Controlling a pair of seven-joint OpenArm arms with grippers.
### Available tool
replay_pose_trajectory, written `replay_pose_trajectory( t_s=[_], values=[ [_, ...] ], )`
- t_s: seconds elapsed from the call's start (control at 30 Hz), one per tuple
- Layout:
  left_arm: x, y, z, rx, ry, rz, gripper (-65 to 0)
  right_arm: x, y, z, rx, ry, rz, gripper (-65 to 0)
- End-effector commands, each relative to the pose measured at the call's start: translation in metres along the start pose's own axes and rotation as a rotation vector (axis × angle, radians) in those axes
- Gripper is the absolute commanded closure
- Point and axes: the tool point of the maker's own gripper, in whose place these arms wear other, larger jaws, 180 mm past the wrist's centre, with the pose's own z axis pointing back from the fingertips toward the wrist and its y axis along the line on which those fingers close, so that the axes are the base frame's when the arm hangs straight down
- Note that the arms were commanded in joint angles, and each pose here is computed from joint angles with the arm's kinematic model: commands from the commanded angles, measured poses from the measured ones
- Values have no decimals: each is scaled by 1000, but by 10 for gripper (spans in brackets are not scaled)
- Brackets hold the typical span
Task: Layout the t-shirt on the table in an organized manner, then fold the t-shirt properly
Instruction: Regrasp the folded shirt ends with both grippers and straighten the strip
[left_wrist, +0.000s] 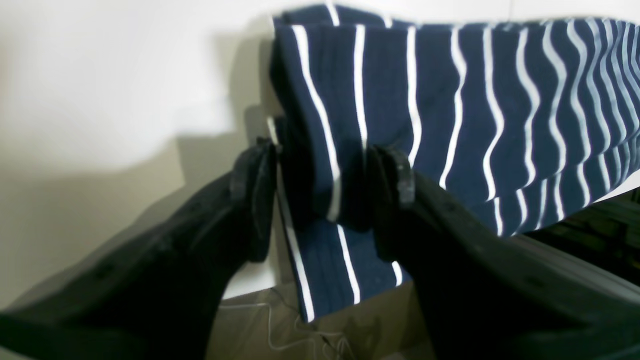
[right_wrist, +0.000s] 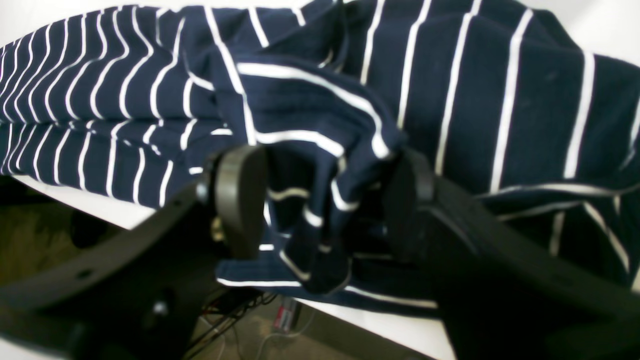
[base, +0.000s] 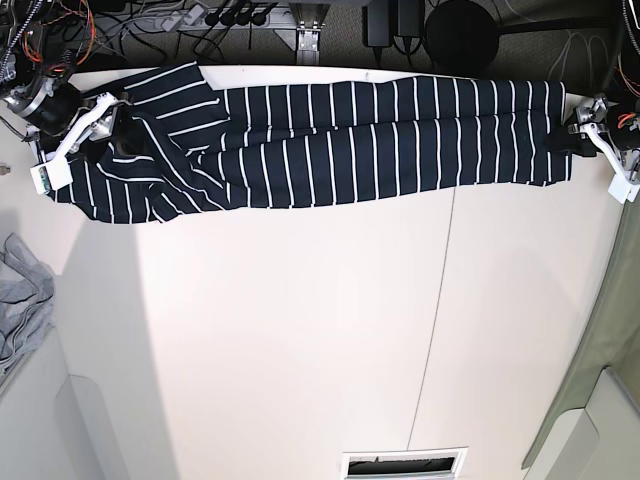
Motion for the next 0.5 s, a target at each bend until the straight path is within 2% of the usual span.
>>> replay_pose_trajectory(
  t_s=[0.0, 0.1, 0.2, 0.47],
  values=[
    [6, 5, 8, 13, -14, -21, -321, 12, -2, 4, -1, -38, 14, -360],
    [-7, 5, 6, 12, 8, -9, -362, 12, -2, 4, -1, -39, 13, -360],
    [-21, 4, 6, 7, 33, 5, -362, 12, -2, 4, -1, -41, 13, -360],
    [-32, -19, -9, -73, 2, 73, -361, 13, -2, 4, -1, -43, 11, -360]
  ],
)
